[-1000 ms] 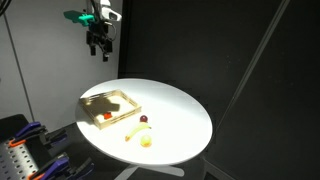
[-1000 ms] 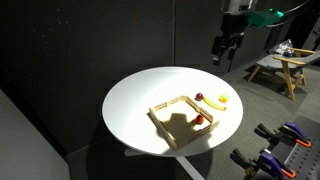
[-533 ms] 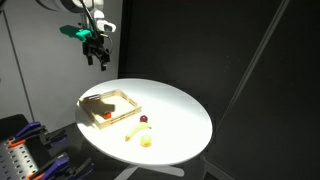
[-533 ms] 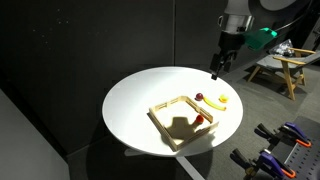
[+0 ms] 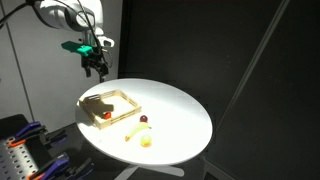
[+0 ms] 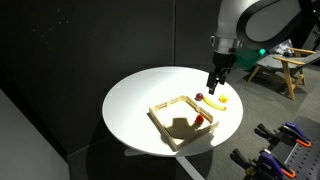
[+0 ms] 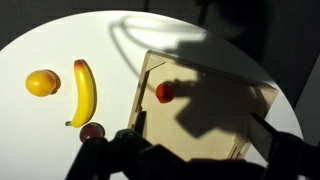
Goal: Put the strawberry on the table.
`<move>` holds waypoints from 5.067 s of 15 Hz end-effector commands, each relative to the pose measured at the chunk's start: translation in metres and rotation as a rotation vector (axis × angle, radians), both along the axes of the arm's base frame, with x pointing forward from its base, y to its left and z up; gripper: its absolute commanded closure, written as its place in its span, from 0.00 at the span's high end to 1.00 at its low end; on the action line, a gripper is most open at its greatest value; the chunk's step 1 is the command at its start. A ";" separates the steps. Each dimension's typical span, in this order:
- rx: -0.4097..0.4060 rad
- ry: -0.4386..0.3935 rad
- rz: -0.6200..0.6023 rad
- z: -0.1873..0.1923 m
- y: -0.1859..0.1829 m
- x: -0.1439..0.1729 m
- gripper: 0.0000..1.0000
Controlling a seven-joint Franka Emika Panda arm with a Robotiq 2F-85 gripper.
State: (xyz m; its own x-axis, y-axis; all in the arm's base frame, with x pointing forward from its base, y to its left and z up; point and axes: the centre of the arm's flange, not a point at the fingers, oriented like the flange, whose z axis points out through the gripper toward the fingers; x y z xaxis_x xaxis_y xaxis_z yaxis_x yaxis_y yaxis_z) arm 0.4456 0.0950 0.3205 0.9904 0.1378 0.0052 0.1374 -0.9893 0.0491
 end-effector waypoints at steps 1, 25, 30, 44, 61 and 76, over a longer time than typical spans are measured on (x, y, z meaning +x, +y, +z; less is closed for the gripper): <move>-0.018 0.004 0.032 -0.023 0.011 0.014 1.00; -0.049 0.115 -0.024 -0.133 -0.019 0.053 1.00; -0.049 0.117 -0.024 -0.134 -0.018 0.053 1.00; -0.008 0.041 0.023 -0.164 -0.006 0.062 1.00; -0.018 0.061 0.282 -0.196 0.000 0.085 1.00; -0.034 0.078 0.379 -0.224 0.000 0.092 1.00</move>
